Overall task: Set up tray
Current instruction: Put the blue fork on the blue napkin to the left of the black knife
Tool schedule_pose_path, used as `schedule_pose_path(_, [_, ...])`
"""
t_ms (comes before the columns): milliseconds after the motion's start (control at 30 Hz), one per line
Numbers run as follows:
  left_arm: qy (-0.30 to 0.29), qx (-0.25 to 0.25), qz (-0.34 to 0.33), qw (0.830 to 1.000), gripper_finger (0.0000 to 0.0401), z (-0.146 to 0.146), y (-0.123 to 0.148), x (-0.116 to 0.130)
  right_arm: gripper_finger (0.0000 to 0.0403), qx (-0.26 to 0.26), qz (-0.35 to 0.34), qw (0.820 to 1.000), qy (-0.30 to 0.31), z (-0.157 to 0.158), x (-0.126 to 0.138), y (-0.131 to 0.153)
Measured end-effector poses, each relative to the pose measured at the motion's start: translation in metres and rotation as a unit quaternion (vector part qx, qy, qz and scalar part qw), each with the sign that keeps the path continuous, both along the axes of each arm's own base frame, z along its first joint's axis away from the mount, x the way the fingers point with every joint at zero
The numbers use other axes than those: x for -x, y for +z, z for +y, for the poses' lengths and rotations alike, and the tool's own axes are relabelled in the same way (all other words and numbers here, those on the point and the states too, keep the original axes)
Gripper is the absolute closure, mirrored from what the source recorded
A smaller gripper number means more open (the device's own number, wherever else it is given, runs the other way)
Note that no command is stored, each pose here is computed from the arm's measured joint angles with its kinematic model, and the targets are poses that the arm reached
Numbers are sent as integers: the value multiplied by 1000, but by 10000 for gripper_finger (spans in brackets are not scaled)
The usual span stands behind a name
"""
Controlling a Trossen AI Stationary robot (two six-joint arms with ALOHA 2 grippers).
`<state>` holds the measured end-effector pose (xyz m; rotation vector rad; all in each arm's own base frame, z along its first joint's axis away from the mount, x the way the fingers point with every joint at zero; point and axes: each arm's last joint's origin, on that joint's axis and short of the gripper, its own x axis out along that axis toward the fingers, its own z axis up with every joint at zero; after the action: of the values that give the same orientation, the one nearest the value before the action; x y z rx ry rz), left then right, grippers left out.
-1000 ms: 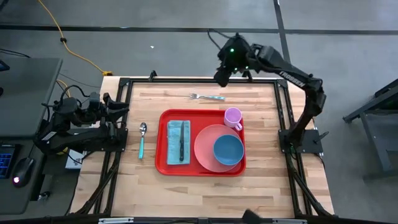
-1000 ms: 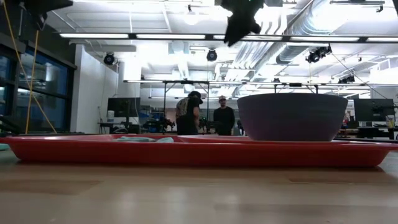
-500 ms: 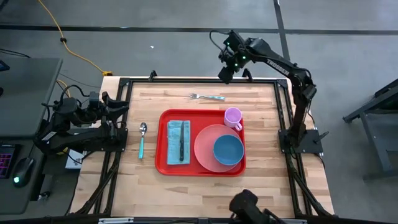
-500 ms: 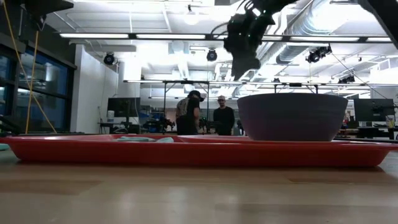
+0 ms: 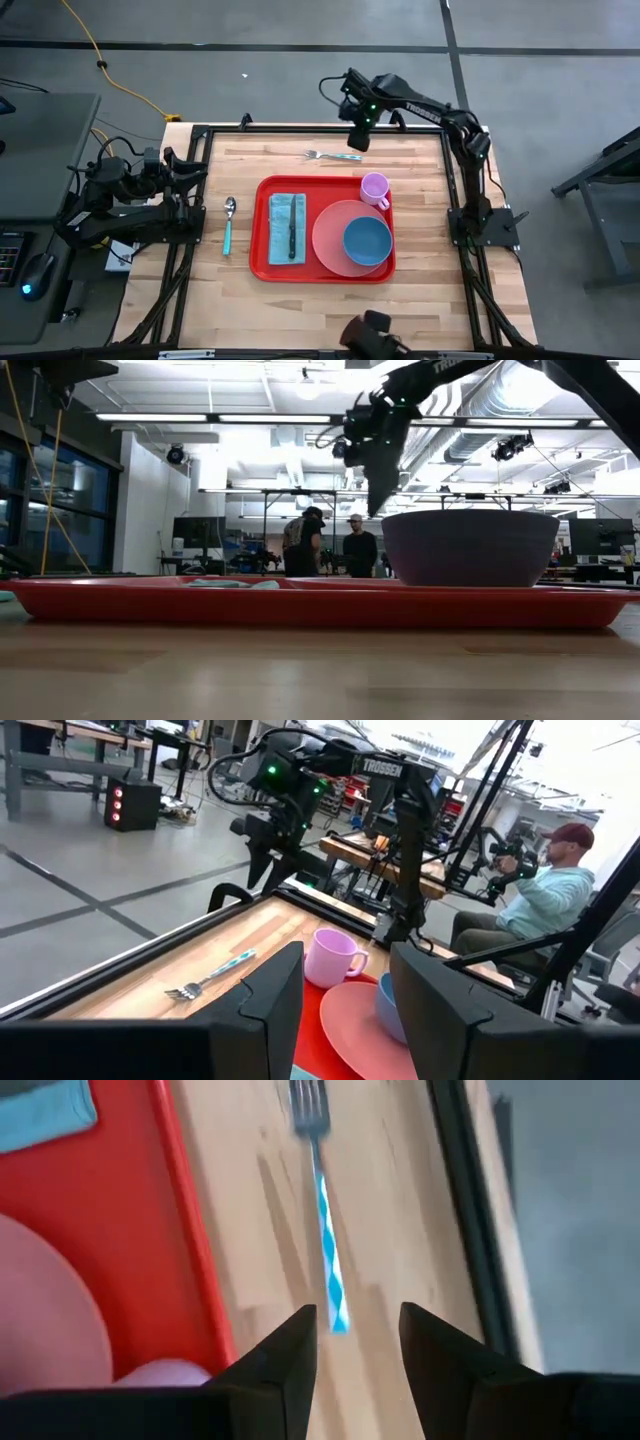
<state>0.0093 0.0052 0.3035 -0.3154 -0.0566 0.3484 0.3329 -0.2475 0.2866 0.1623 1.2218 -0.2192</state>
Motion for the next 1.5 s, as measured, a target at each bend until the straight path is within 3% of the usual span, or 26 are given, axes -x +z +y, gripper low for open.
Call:
schedule_pose_path(200, [0, -1, 1, 1000, 219, 0, 0, 0, 281, 44, -24, 998, 46, 10, -25, -7])
schedule_pose_path(467, [0, -2, 1, 1000, 219, 0, 0, 0, 281, -42, 14, 998, 45, 13, -45, -59])
schedule_pose_path(700, [0, -1, 2, 1000, 219, 0, 0, 0, 281, -81, 27, 996, 39, 5, -45, -79])
schedule_pose_path(1200, [1, 5, 23, 1000, 219, 0, -4, 0, 278, -141, 9, 990, 23, -13, -27, -79])
schedule_pose_path(1333, [7, 5, 27, 1000, 219, 0, -5, 0, 251, -138, 20, 990, 19, -14, -25, -83])
schedule_pose_path(1500, [7, 5, 27, 1000, 219, 0, -5, 0, 196, -92, 40, 995, 16, -18, -26, -85])
